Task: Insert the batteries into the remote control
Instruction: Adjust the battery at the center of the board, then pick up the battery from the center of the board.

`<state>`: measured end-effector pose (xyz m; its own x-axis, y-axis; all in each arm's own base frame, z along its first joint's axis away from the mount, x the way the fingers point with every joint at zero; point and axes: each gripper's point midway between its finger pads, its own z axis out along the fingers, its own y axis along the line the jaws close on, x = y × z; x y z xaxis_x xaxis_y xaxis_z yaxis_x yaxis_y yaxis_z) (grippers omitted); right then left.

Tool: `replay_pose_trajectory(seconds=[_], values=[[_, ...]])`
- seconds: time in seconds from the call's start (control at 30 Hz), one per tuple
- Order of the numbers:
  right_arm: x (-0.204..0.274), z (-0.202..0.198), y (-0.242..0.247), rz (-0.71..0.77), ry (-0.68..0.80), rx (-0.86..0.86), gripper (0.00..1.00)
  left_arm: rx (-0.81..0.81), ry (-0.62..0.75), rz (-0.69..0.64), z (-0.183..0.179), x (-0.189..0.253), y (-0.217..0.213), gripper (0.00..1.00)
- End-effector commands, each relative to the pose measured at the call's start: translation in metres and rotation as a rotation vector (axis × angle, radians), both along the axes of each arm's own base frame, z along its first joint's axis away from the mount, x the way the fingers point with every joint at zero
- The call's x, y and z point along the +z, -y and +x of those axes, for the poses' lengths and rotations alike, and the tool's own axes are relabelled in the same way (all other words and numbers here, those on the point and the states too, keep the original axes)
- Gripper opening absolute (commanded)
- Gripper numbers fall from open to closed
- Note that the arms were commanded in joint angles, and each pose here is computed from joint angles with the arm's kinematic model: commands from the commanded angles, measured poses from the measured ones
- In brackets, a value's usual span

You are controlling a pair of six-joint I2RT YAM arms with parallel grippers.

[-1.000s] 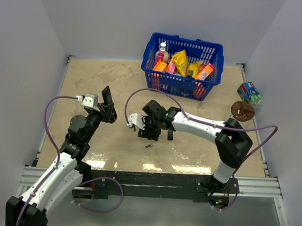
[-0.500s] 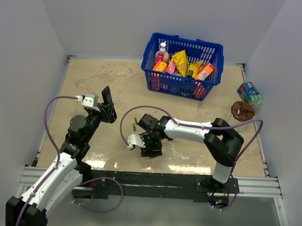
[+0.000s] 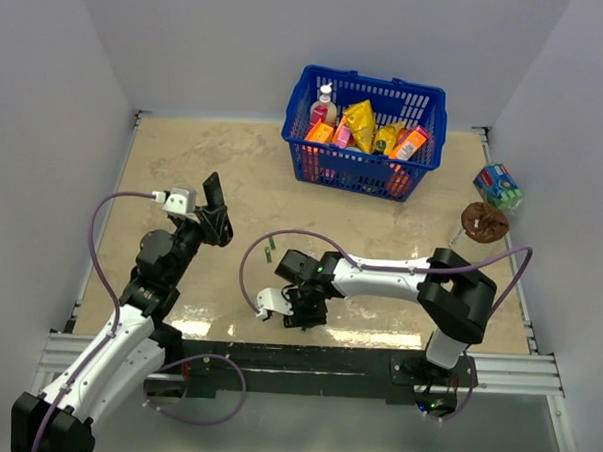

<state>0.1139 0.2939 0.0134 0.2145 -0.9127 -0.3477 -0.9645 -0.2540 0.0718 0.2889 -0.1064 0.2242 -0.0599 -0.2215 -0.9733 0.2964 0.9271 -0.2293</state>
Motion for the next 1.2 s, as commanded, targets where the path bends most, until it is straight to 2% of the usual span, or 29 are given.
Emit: replay_pose_trajectory(seconds=[0.0, 0.13, 0.3, 0.43, 0.57, 0.6, 0.67, 0.87, 0.97, 1.03, 1.17], values=[[-0.027, 0.006, 0.022, -0.117, 0.076, -0.072, 0.39, 0.018, 0.061, -0.006, 0.003, 0.017, -0.004, 0.00], [-0.034, 0.003, 0.024, -0.133, 0.093, -0.087, 0.33, 0.018, 0.064, -0.007, 0.002, 0.018, -0.004, 0.00], [-0.035, 0.000, 0.019, -0.115, 0.084, -0.097, 0.33, 0.019, 0.067, -0.008, 0.002, 0.019, -0.004, 0.00], [-0.026, -0.007, 0.007, -0.059, 0.087, -0.011, 0.35, 0.018, 0.066, -0.008, 0.002, 0.018, -0.004, 0.00], [-0.016, -0.012, -0.004, -0.019, 0.084, 0.081, 0.42, 0.018, 0.067, -0.008, 0.002, 0.019, -0.004, 0.00], [-0.017, -0.012, -0.003, -0.029, 0.085, 0.095, 0.48, 0.019, 0.069, -0.009, 0.002, 0.019, -0.004, 0.00], [-0.019, -0.012, -0.001, -0.057, 0.086, 0.140, 0.52, 0.018, 0.067, -0.008, 0.002, 0.019, -0.004, 0.00], [-0.019, -0.011, -0.008, -0.070, 0.102, 0.207, 0.53, 0.019, 0.062, -0.005, 0.002, 0.017, -0.004, 0.00], [-0.023, -0.017, -0.008, -0.079, 0.075, 0.215, 0.49, 0.022, 0.063, -0.005, 0.003, 0.017, -0.005, 0.00], [-0.027, -0.021, -0.006, -0.096, 0.056, 0.221, 0.41, 0.019, 0.062, -0.005, 0.002, 0.017, -0.004, 0.00], [-0.029, -0.029, -0.006, -0.092, 0.019, 0.204, 0.16, 0.018, 0.063, -0.005, 0.002, 0.017, -0.004, 0.00]])
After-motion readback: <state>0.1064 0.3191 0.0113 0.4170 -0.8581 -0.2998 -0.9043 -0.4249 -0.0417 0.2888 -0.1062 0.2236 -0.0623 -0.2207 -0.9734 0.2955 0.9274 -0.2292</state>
